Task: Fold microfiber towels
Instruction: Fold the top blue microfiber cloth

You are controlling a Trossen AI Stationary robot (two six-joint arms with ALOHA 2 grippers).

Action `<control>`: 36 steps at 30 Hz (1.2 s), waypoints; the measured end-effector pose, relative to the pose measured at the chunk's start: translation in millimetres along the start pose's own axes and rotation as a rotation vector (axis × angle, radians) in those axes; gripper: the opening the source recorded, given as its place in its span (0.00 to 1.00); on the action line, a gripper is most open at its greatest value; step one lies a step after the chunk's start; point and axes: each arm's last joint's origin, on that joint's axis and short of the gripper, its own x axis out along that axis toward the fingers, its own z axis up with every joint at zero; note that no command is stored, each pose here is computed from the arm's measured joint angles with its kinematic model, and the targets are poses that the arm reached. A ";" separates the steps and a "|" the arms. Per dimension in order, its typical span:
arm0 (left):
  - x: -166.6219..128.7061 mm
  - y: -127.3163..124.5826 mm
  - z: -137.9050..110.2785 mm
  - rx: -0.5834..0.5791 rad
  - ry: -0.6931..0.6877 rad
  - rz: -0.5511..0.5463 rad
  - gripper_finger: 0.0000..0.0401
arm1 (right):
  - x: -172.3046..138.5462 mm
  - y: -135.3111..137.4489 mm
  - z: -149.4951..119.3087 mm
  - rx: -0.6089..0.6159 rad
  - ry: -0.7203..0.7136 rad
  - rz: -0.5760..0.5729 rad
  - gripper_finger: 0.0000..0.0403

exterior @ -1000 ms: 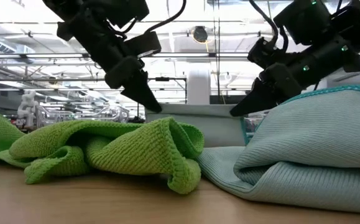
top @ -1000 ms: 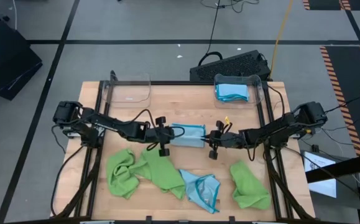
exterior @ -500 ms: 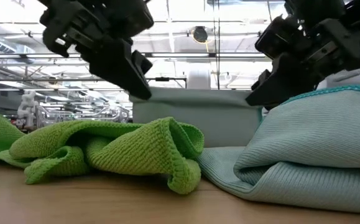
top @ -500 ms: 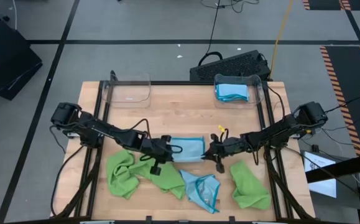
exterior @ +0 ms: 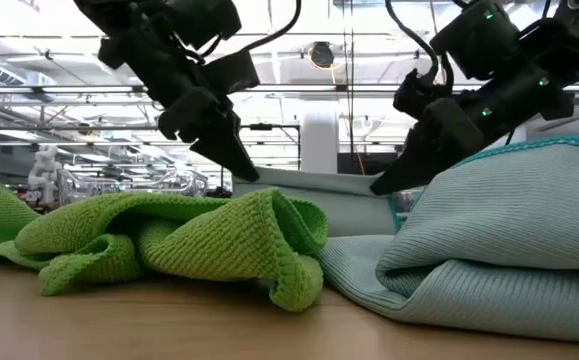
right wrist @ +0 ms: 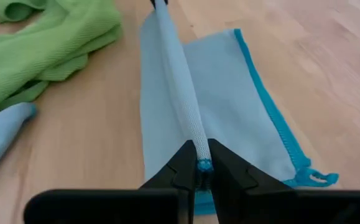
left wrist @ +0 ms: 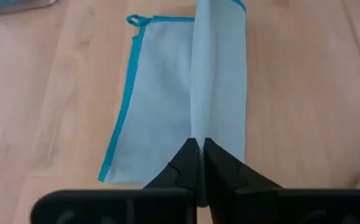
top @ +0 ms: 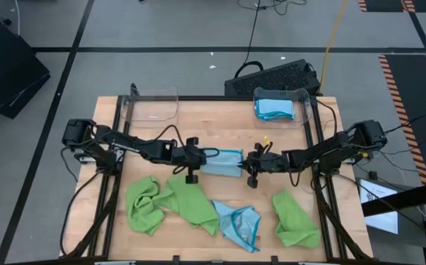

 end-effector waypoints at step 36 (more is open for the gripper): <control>-10.4 -32.3 -2.4 0.036 0.036 -0.086 0.03 | -7.6 32.9 29.5 -0.029 0.059 0.063 0.04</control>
